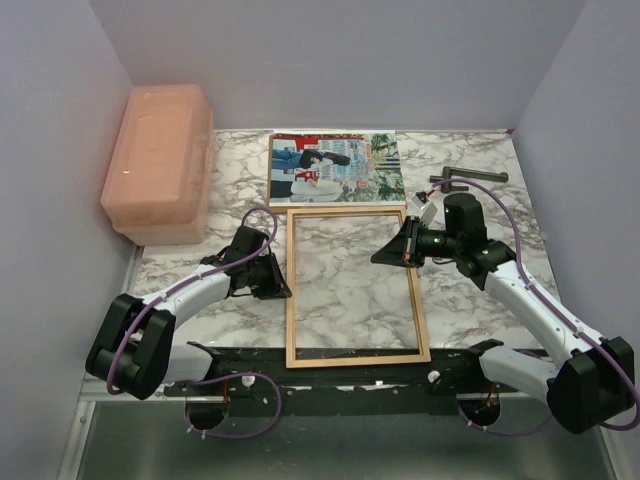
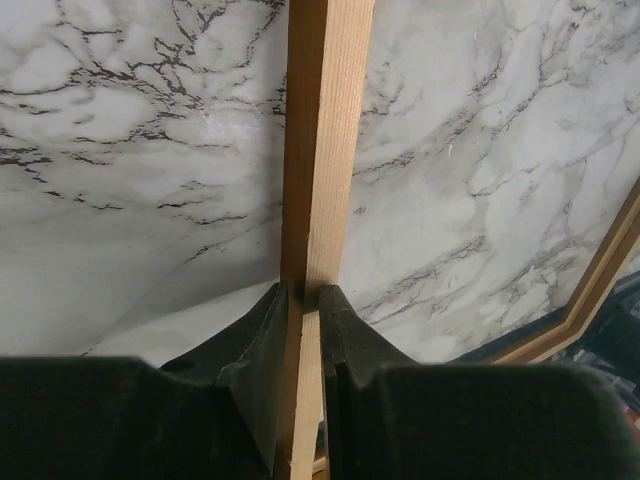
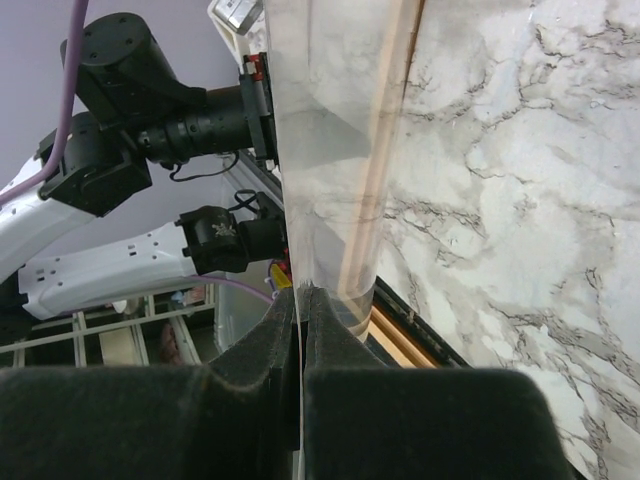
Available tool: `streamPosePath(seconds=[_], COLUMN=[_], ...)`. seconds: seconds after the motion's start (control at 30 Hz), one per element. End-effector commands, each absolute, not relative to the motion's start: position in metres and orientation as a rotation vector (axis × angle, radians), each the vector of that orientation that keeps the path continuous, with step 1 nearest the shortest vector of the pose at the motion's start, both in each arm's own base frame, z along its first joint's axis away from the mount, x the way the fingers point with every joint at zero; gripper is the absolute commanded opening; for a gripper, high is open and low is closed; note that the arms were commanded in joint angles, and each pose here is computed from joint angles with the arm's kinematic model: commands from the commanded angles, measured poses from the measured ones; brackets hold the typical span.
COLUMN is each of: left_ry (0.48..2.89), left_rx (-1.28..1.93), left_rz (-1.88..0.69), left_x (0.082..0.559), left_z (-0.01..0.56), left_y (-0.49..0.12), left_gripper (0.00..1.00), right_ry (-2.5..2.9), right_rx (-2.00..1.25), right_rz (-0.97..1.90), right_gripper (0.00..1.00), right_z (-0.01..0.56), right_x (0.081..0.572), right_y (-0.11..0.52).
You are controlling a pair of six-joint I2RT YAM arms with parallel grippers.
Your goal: Put the photo into the frame
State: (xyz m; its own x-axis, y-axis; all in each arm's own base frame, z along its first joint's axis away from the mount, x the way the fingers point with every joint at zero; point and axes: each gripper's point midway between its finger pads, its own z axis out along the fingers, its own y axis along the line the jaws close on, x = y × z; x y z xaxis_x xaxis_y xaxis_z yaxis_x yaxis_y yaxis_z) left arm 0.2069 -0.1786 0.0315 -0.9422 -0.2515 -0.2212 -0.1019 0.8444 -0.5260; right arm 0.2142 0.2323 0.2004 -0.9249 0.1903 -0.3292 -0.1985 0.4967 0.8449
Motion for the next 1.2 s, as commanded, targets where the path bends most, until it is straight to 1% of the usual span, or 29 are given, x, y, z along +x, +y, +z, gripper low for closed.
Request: streamPosePath(seconds=[0.0, 0.5, 0.93, 1.17], left_ry=[2.850, 2.847, 2.848, 2.849], left_rx=[-0.288, -0.285, -0.281, -0.281], left_rz=[-0.576, -0.580, -0.586, -0.585], left_x=[0.185, 0.185, 0.184, 0.184], left_z=[-0.004, -0.004, -0.004, -0.004], left_y=[-0.154, -0.154, -0.155, -0.155], left_gripper=[0.20, 0.19, 0.19, 0.19], right_ry=[2.408, 2.370, 2.339, 2.394], right_rx=[0.004, 0.131, 0.119, 0.118], right_rz=[1.506, 1.537, 1.583, 1.517], right_gripper=[0.00, 0.00, 0.00, 0.01], right_z=[0.191, 0.204, 0.213, 0.187], right_x=[0.200, 0.203, 0.200, 0.196], right_y=[0.239, 0.239, 0.241, 0.235])
